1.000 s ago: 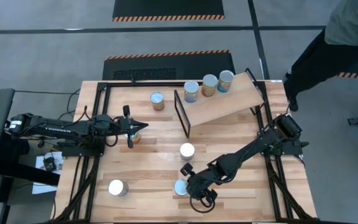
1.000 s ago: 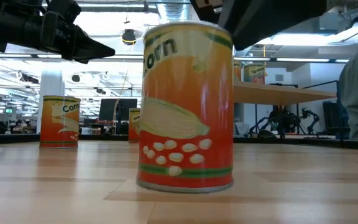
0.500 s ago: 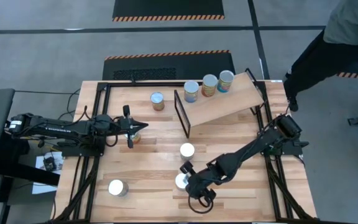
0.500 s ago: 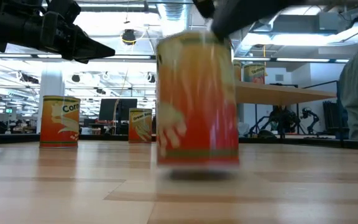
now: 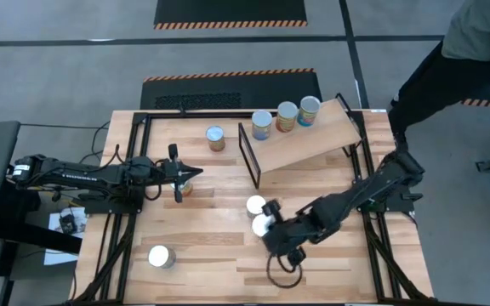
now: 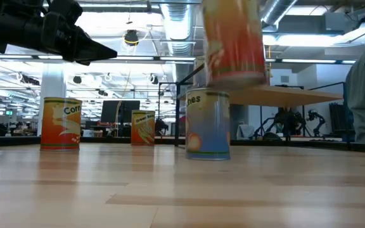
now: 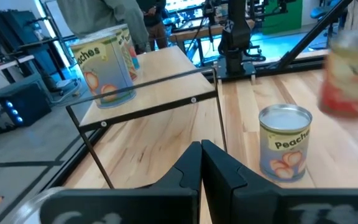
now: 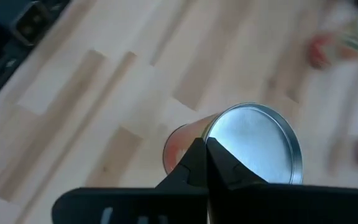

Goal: Pick and place cans onto a shelf
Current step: Put the right canned corn on the shelf

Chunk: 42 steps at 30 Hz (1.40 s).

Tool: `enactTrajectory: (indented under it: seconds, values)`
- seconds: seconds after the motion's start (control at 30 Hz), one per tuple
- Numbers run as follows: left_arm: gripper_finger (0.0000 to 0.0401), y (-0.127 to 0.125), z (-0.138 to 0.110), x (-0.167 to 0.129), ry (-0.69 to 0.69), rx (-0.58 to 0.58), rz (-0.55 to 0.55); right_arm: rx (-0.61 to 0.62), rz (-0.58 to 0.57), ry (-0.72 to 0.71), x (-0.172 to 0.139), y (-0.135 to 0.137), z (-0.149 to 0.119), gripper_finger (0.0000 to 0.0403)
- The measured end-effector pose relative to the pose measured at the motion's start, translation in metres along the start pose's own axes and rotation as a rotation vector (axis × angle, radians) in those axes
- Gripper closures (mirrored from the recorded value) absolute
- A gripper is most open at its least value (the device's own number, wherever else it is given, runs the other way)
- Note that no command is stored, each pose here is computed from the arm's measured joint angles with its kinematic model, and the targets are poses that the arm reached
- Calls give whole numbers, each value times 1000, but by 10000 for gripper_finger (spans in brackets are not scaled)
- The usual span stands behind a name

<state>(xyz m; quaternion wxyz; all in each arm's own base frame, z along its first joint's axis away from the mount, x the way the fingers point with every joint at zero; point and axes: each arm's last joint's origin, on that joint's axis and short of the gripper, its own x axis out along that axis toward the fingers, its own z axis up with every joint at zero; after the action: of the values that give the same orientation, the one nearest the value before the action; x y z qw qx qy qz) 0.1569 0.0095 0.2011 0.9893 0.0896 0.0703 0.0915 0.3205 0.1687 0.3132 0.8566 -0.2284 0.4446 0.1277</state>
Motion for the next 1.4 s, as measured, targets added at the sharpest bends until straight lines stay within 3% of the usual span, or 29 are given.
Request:
enactTrajectory:
  seconds: [0.13,0.3,0.7,0.9,1.4]
  values:
    - [401,0,0,0,2,-1,0,93,-112,32,-41,-12,-22,400]
    - [401,0,0,0,0,-2,0,297,-242,81,-81,-36,-64,400]
    - [401,0,0,0,-2,-2,1,797,-587,132,-149,-110,-170,400]
    - [401,0,0,0,-2,-2,1,890,-675,209,-160,-143,-199,400]
    - [401,0,0,0,-2,-2,0,1047,-691,317,-146,-231,-266,400]
